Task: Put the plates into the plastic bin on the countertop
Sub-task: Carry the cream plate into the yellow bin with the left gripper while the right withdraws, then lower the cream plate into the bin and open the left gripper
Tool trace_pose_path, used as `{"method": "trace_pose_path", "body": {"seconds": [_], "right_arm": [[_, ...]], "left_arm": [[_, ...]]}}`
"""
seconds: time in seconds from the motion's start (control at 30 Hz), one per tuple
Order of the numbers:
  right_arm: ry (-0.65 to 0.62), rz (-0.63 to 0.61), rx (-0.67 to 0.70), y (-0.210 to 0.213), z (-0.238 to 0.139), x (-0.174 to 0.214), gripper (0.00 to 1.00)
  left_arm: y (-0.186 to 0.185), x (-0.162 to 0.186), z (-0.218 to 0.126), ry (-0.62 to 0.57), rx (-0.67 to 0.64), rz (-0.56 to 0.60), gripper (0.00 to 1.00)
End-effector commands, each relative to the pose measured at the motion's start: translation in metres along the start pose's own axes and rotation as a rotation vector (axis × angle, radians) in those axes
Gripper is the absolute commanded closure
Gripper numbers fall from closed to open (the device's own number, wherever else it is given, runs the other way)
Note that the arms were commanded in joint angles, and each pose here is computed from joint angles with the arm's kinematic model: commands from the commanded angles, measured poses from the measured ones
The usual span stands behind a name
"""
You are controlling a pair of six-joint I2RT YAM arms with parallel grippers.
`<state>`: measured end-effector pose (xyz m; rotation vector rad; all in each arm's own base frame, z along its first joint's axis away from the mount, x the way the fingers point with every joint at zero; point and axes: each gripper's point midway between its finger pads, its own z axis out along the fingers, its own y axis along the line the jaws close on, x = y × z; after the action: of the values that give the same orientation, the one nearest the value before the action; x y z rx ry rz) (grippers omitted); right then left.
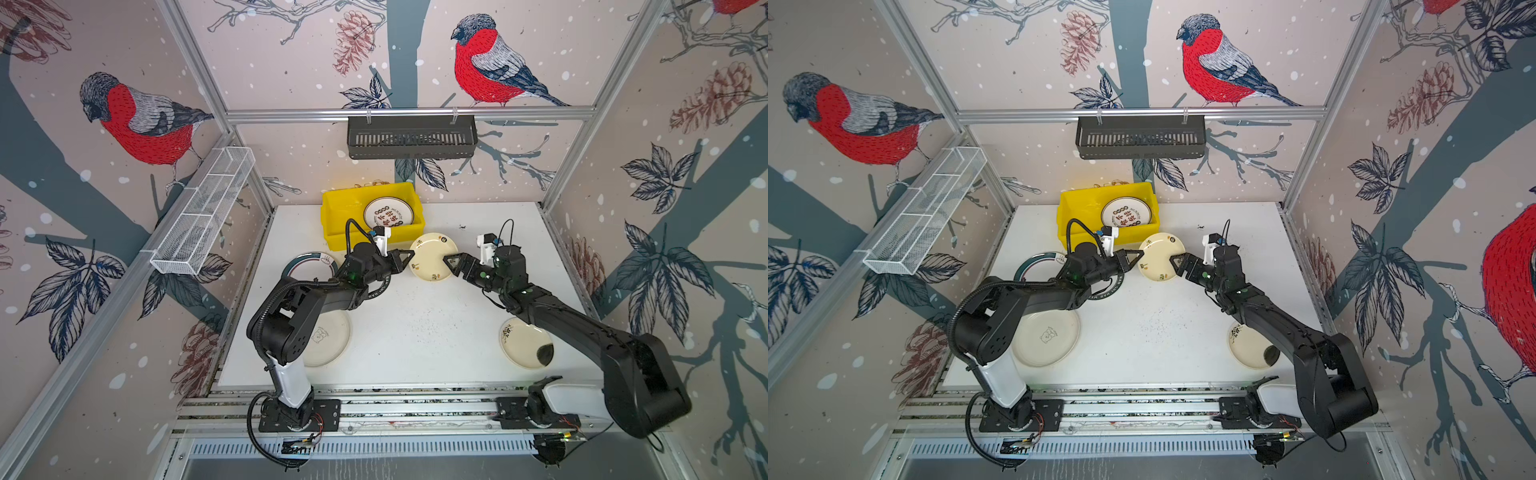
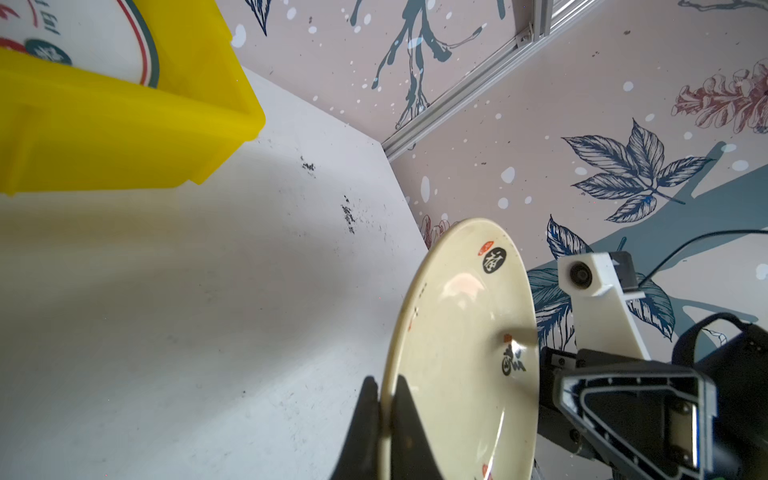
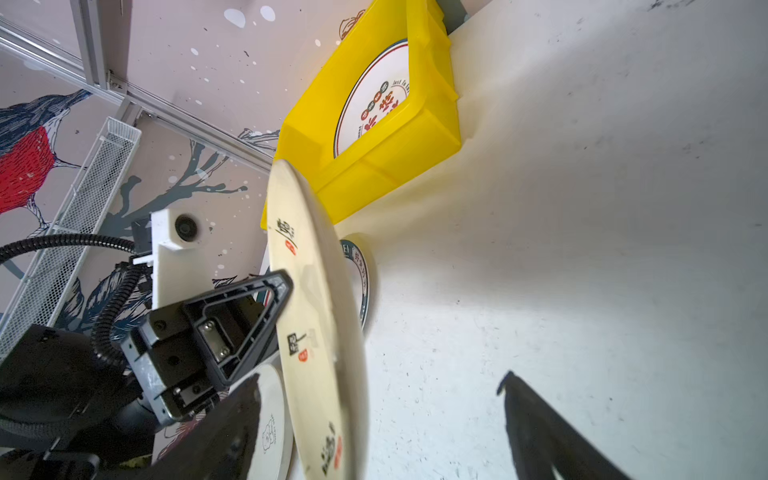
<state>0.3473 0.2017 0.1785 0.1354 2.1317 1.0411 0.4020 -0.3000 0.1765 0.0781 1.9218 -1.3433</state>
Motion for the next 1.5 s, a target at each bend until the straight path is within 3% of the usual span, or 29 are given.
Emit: {"method": "trace_pose_path", "body": {"seconds": [0.0, 0.27, 0.53, 0.77, 0.97, 1.23, 1.47], "right_arm": [[-0.038, -0.043, 0.057, -0.006, -0.007, -0.007, 0.06], [-0.107, -0.085, 0.134, -0.012, -0.031, -0.015, 0.04], [-0.148, -0.100, 0.199, -0.023, -0.048, -0.016, 0.04], [-0.211, -0.102, 0.312, -0.041, -0.067, -0.020, 0.04], [-0.253, -0.108, 0.301, -0.041, -0.078, -0.019, 0.03], [-0.279, -0.092, 0.279, -0.038, -0.084, -0.020, 0.02], [-0.274, -0.094, 0.294, -0.042, -0.086, -0.017, 0.02]], "left_arm": [[-0.010, -0.028, -0.004, -0.058, 0.014, 0.071, 1.00], [0.025, -0.100, -0.023, -0.176, -0.127, 0.139, 1.00], [0.072, -0.161, -0.042, -0.252, -0.375, 0.220, 1.00], [0.106, -0.177, -0.026, -0.213, -0.485, 0.233, 1.00], [0.147, -0.190, -0.013, -0.171, -0.586, 0.227, 1.00], [0.180, -0.200, 0.002, -0.188, -0.556, 0.152, 1.00], [0.207, -0.198, 0.016, -0.143, -0.611, 0.145, 1.00]]}}
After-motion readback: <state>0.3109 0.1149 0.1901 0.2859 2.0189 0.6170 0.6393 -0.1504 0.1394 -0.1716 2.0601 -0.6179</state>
